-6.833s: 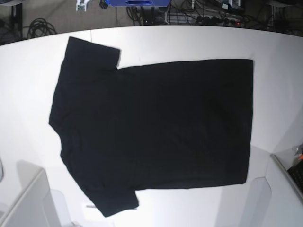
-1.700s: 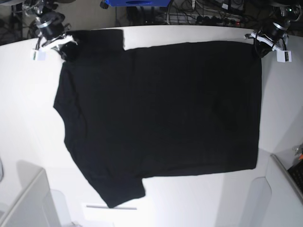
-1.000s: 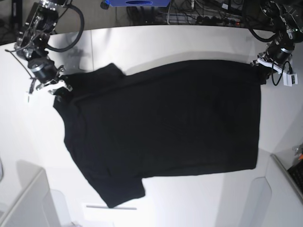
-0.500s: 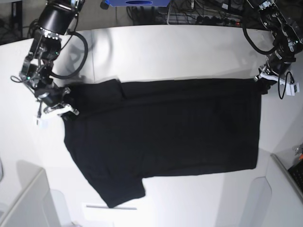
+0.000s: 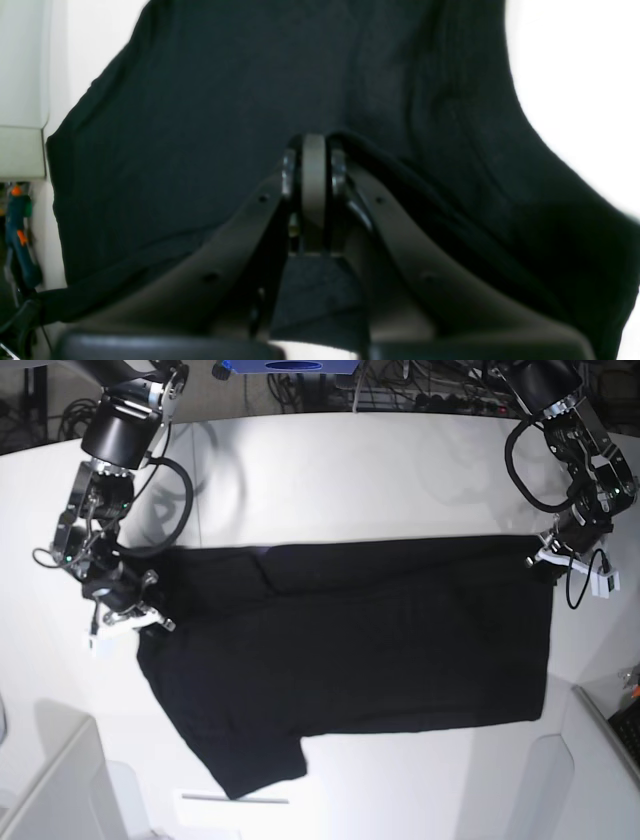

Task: Fold the T-shirt properly
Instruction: 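Lift the shirt with both grippers and drag it toward the robot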

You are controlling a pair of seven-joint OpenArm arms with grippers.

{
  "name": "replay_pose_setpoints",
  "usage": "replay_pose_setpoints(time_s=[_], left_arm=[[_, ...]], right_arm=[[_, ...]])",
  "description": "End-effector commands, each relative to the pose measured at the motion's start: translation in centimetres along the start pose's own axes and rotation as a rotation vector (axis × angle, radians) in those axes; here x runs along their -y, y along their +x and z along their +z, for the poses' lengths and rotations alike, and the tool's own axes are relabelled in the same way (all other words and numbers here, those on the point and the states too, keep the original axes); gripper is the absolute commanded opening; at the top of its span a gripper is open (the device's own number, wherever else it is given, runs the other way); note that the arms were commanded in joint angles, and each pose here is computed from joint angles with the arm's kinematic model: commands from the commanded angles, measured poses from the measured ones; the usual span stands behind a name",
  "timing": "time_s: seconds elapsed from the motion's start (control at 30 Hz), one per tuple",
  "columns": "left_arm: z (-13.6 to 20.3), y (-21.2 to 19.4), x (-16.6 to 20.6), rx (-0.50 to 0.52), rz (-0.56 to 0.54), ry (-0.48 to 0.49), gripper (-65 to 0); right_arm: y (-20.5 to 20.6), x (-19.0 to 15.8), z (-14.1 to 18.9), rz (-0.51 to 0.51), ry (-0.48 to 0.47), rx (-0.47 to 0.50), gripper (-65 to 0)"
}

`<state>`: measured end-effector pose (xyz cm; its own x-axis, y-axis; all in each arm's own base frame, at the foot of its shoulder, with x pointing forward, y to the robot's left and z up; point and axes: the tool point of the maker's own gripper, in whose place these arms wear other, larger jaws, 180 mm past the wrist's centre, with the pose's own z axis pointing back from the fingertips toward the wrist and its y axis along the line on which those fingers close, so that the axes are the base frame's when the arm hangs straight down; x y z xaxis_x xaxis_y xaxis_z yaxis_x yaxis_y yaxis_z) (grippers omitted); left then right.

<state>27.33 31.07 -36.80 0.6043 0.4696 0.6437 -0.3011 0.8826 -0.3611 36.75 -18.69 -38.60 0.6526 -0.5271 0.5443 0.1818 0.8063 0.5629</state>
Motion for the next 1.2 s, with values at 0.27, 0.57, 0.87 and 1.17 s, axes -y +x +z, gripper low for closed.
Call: replay_pose_setpoints(time_s=[0.27,0.57,0.87,1.17], left_arm=[[-0.6,3.1,-0.2,0.056,0.006,-0.013,-65.0],[-0.8,3.1,-0.6,0.049,0.009,-0.006,-65.0],[-1.1,4.6,-0.2,0.077,-0.003,0.002,-65.0],[-1.3,4.9,-0.3,0.076,-0.024,0.027,-65.0]], right_arm=[[3.3,-1.2,-1.0,-0.007,0.037,0.067,-65.0],[4.9,-2.3,-1.9,-0.018,0.060,0.073,-65.0],[5.3,-2.0,-1.9,-0.016,0.053,0.077,-65.0],[5.0,-1.7,-2.2,-0.026,0.049,0.063,-65.0]])
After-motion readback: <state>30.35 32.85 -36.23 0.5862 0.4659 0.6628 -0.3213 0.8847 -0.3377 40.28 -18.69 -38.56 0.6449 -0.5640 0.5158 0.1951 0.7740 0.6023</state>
